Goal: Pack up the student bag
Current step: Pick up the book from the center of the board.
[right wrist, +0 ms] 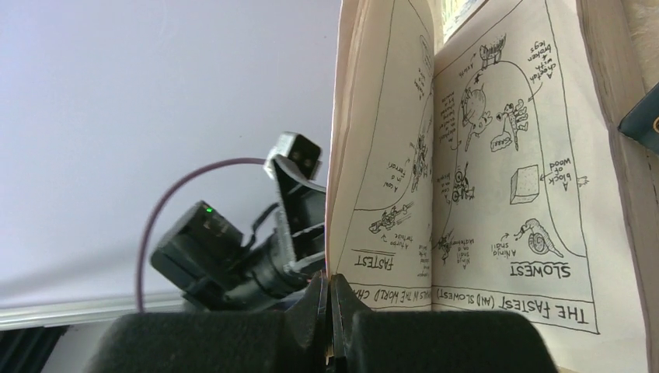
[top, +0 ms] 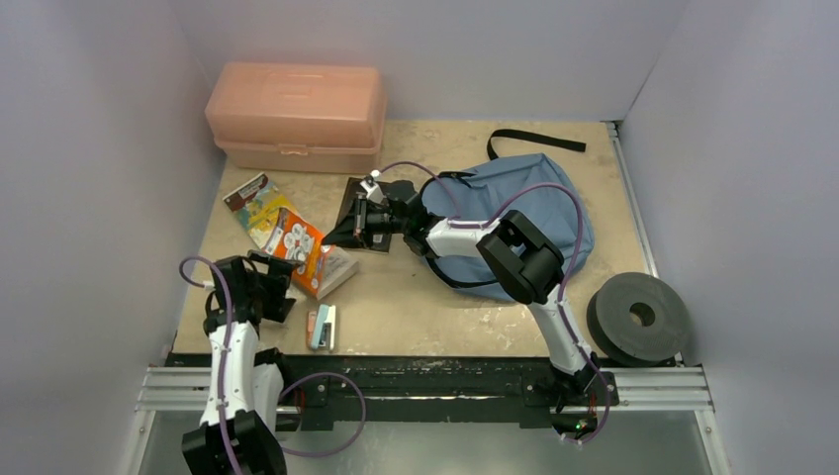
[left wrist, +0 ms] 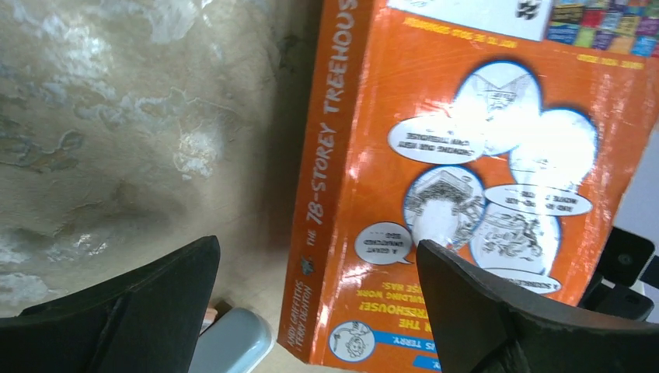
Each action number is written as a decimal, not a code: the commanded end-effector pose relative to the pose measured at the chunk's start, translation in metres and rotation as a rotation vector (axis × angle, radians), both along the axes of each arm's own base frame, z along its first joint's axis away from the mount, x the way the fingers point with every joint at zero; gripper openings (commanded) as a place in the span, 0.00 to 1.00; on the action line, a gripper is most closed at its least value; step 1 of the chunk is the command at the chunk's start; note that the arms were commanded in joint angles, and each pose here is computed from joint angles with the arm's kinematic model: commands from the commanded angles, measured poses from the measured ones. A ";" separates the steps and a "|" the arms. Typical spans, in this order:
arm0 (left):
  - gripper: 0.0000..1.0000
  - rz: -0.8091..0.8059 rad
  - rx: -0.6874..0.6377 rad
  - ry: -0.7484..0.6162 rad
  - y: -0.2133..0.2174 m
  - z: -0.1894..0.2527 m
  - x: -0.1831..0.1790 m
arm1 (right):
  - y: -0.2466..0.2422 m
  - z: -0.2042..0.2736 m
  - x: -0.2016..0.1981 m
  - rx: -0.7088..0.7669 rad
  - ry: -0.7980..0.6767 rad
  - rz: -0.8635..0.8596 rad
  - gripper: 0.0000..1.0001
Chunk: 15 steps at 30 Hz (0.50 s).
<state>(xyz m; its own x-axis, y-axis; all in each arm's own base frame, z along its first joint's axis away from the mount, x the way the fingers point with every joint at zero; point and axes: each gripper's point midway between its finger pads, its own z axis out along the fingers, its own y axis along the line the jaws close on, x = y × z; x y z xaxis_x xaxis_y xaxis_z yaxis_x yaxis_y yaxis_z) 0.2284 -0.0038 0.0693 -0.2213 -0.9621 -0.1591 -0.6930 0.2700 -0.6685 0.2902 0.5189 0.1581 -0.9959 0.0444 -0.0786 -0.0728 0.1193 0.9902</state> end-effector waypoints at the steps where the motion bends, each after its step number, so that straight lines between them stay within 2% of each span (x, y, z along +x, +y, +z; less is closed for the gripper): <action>1: 0.97 0.104 -0.118 -0.192 -0.002 0.012 0.025 | 0.000 0.059 0.012 0.136 -0.075 -0.020 0.00; 7: 0.93 0.223 -0.091 -0.387 0.017 0.015 0.040 | 0.001 0.063 0.016 0.144 -0.070 -0.029 0.00; 15: 0.82 0.199 -0.132 -0.448 0.015 0.024 0.057 | 0.002 0.062 0.020 0.142 -0.065 -0.046 0.00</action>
<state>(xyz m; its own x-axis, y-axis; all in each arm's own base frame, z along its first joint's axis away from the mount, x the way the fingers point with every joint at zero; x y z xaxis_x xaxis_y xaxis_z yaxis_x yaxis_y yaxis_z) 0.2650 0.0074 0.0622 0.0184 -0.9979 -0.0618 -0.4929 0.0447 -0.8690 0.2967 0.5191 0.1693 -0.9966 0.0629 -0.0539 -0.0480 0.0925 0.9946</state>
